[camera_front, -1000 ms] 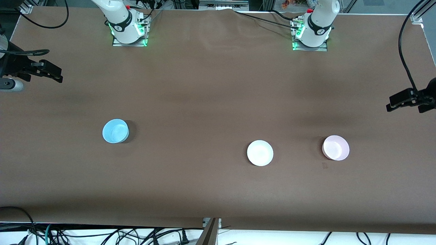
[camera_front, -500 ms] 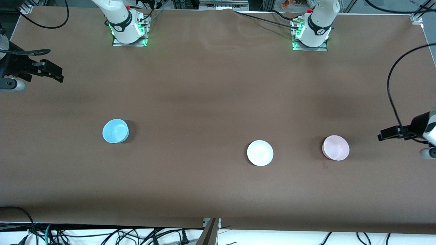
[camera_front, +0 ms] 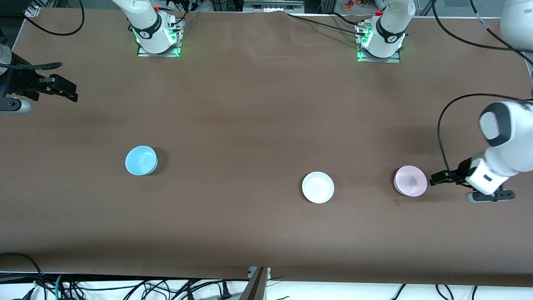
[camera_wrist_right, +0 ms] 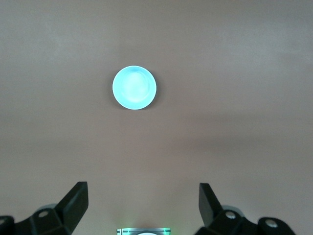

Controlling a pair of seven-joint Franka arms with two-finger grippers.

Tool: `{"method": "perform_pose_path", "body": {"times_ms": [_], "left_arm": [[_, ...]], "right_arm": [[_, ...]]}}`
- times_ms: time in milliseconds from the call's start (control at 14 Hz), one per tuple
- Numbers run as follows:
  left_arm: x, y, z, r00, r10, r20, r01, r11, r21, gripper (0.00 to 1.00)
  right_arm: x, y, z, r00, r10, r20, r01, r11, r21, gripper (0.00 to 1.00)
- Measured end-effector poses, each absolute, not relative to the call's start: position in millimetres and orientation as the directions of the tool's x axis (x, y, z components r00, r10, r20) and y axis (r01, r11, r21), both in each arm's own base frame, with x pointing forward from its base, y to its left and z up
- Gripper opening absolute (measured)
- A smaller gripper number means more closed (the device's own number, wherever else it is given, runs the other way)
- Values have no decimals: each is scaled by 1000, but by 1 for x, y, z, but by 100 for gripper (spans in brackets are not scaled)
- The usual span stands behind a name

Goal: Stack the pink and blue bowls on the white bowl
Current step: 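Reach the left gripper to the pink bowl while the right gripper reaches the blue bowl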

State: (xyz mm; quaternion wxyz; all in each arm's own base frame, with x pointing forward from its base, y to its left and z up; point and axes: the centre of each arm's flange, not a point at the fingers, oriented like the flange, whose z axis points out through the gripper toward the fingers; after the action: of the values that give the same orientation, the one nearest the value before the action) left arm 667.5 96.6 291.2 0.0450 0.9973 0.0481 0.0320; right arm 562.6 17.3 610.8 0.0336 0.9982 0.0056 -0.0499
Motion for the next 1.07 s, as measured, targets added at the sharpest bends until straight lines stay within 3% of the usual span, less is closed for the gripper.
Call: {"method": "perform_pose_path", "body": {"times_ms": [429, 714, 857, 1071], "left_arm": [[633, 127, 219, 995, 83, 60, 77, -992, 101, 100], [627, 121, 211, 996, 74, 58, 67, -992, 103, 95], [627, 120, 211, 996, 73, 57, 67, -992, 103, 78], [628, 110, 211, 995, 81, 54, 76, -992, 101, 74]], "right_arm": [[577, 15, 592, 995, 6, -100, 12, -998, 63, 100], [607, -1, 535, 989, -16, -149, -7, -998, 59, 100], [624, -13, 500, 987, -30, -160, -21, -998, 54, 100], [649, -22, 434, 982, -38, -182, -30, -999, 44, 100]]}}
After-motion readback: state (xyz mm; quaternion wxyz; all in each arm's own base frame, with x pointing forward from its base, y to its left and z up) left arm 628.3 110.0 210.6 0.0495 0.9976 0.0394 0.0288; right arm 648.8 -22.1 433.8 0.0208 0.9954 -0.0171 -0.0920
